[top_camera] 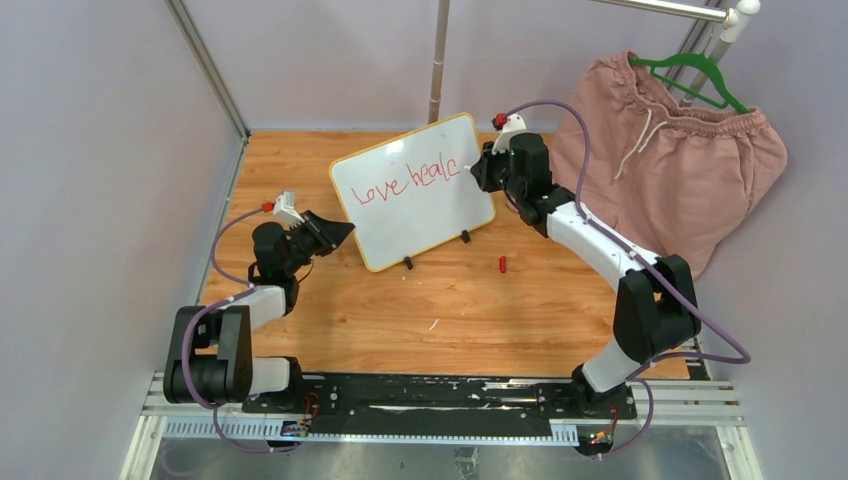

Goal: Write a sentence on the whiteboard

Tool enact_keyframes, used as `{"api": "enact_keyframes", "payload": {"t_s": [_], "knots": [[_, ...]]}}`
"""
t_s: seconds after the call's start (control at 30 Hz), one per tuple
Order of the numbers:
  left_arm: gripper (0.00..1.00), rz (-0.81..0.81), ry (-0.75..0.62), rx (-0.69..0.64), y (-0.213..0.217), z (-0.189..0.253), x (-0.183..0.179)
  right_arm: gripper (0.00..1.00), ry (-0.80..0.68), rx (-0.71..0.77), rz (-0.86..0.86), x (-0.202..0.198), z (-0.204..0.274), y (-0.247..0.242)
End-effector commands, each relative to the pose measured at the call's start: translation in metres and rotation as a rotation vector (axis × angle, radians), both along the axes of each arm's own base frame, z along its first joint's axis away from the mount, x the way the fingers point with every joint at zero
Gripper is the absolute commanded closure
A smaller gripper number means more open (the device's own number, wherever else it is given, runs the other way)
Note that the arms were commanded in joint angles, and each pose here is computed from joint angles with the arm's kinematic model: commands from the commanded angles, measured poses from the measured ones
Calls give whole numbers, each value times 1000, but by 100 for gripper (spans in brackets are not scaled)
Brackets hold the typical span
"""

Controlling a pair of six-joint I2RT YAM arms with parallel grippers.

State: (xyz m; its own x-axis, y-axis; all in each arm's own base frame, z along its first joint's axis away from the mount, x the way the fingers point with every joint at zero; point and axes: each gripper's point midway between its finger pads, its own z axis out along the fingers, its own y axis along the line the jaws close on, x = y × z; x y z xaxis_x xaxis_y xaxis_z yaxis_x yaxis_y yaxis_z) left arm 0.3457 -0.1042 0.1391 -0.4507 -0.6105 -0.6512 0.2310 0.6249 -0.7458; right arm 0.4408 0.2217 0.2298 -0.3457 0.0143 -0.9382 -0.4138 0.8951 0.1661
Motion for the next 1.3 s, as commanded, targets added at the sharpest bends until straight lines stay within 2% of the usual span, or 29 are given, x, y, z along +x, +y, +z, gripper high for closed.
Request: {"api": "enact_keyframes", "payload": {"t_s": [0.0, 0.13, 0.37, 0.7, 1.27], "knots": [[100, 17, 1, 7, 4, -1, 1, 100, -61, 14, -49, 16, 24, -7], [100, 17, 1, 8, 4, -1, 1, 100, -78, 29, -80, 21, 25, -10], [100, 19, 0, 9, 4, -1, 1, 100, -79, 44, -3, 16, 27, 10], [100, 15, -1, 8, 3, 0, 1, 100, -69, 44, -86, 25, 26, -3], [100, 16, -4, 8, 3, 1, 1, 100, -38, 26, -83, 38, 16, 2]]}}
